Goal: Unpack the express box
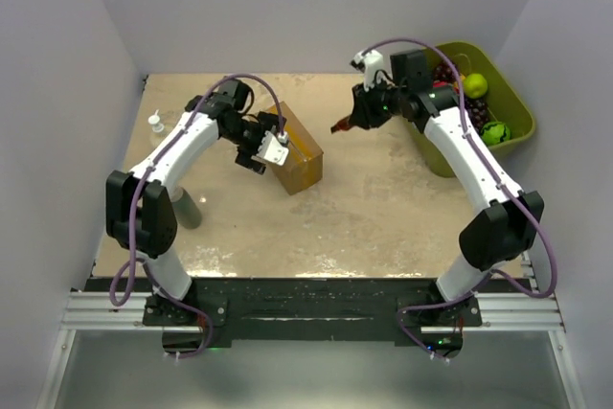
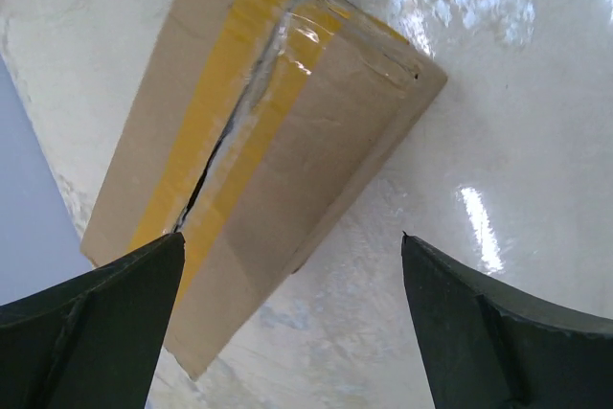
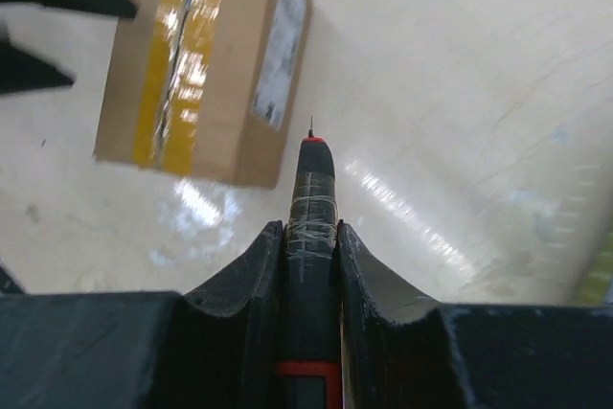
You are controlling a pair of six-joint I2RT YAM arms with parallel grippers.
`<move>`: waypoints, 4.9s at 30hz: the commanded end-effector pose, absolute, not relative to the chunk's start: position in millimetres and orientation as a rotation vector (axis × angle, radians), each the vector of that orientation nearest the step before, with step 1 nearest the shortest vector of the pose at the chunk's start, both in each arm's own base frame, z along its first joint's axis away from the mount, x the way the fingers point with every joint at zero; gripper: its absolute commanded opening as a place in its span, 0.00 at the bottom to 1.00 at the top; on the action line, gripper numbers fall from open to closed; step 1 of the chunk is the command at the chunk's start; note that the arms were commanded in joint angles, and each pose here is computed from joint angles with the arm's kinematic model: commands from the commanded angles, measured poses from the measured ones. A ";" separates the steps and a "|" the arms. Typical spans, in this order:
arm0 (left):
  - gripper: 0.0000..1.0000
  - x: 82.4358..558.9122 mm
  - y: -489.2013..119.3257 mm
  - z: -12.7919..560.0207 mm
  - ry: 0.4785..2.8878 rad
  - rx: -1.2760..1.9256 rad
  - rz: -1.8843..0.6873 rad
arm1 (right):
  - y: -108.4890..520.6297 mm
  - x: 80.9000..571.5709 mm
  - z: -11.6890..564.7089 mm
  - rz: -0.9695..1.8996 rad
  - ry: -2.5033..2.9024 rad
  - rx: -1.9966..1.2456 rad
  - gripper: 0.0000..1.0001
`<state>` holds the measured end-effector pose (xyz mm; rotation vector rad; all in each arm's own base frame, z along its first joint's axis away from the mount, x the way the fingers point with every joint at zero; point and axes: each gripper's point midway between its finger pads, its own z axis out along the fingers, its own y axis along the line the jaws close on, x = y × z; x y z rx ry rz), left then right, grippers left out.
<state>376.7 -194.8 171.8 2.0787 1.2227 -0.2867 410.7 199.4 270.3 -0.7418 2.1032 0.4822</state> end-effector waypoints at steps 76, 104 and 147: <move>1.00 436.4 -130.1 180.9 2.211 0.326 -0.726 | 209.6 445.4 231.8 0.393 2.215 -0.565 0.00; 1.00 512.1 -293.8 208.3 1.822 1.005 -0.931 | 176.2 451.5 278.1 1.106 1.971 -0.291 0.00; 0.86 453.0 -284.3 102.2 2.066 1.083 -1.284 | 135.6 444.8 200.2 1.516 1.826 0.474 0.00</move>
